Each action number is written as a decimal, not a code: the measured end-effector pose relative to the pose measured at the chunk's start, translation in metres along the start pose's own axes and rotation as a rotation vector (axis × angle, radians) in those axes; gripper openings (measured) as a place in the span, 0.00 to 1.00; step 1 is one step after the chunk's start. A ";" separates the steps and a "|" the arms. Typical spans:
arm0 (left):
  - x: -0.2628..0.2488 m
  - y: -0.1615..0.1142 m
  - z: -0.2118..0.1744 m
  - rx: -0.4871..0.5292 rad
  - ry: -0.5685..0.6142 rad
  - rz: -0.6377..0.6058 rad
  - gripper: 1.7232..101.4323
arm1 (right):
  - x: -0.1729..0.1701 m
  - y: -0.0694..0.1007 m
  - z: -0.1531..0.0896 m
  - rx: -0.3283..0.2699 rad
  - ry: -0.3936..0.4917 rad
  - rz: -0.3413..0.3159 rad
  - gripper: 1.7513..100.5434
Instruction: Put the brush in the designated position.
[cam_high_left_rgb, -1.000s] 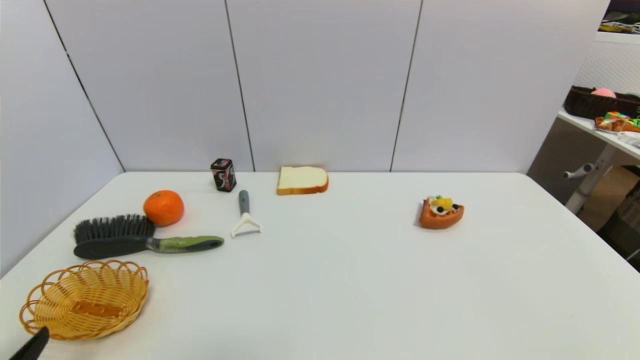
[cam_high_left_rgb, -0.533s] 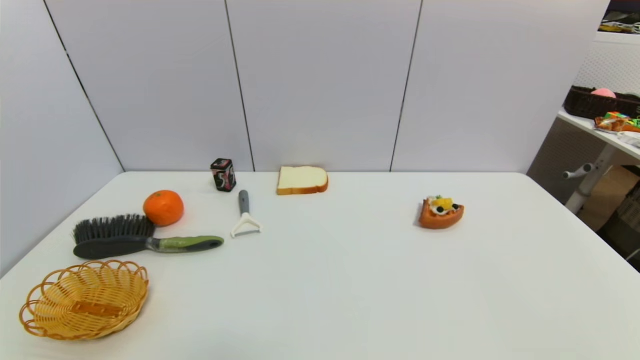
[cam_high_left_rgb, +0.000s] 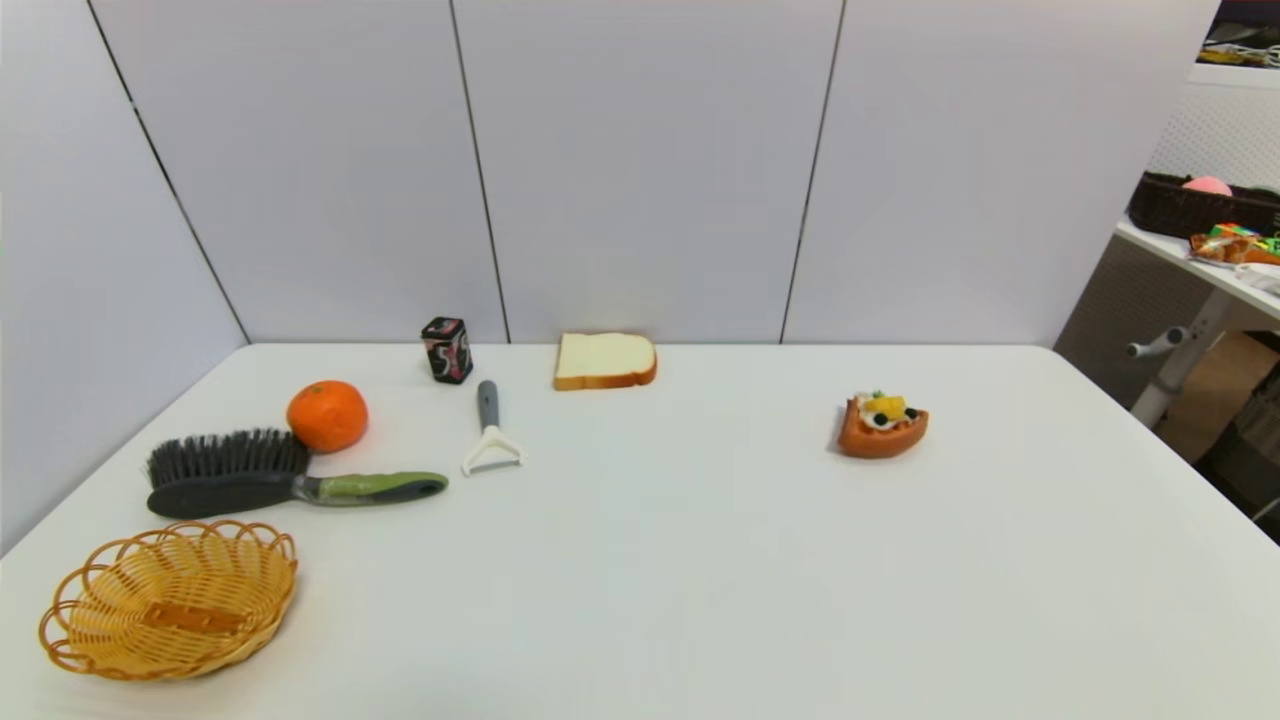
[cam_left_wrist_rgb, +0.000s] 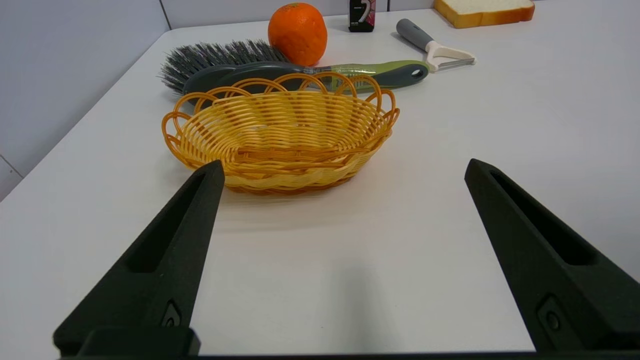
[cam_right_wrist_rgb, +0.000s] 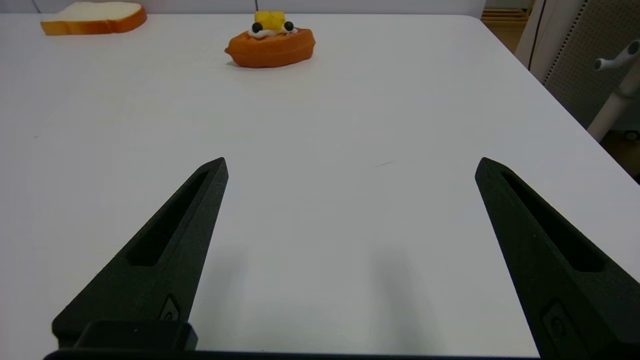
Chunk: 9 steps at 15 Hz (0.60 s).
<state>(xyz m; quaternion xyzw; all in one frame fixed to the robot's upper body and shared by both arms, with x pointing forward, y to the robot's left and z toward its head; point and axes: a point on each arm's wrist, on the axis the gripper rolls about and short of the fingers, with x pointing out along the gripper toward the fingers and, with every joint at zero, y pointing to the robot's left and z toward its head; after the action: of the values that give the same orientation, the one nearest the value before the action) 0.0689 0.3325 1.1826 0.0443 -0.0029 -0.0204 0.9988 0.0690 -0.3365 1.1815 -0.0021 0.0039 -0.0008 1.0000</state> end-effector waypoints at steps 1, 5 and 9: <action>0.000 0.000 0.000 0.000 -0.001 0.000 0.96 | 0.000 0.000 0.000 0.000 0.000 0.000 0.97; 0.000 0.000 0.000 0.000 -0.001 0.000 0.96 | 0.000 0.000 0.000 0.007 -0.003 -0.001 0.97; 0.000 0.000 0.000 0.000 0.000 0.000 0.96 | 0.000 0.000 0.000 0.008 -0.002 -0.001 0.97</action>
<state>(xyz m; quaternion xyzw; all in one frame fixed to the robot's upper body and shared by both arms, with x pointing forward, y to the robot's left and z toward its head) 0.0689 0.3325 1.1826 0.0443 -0.0029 -0.0202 0.9988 0.0690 -0.3366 1.1817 0.0019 0.0030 -0.0014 1.0000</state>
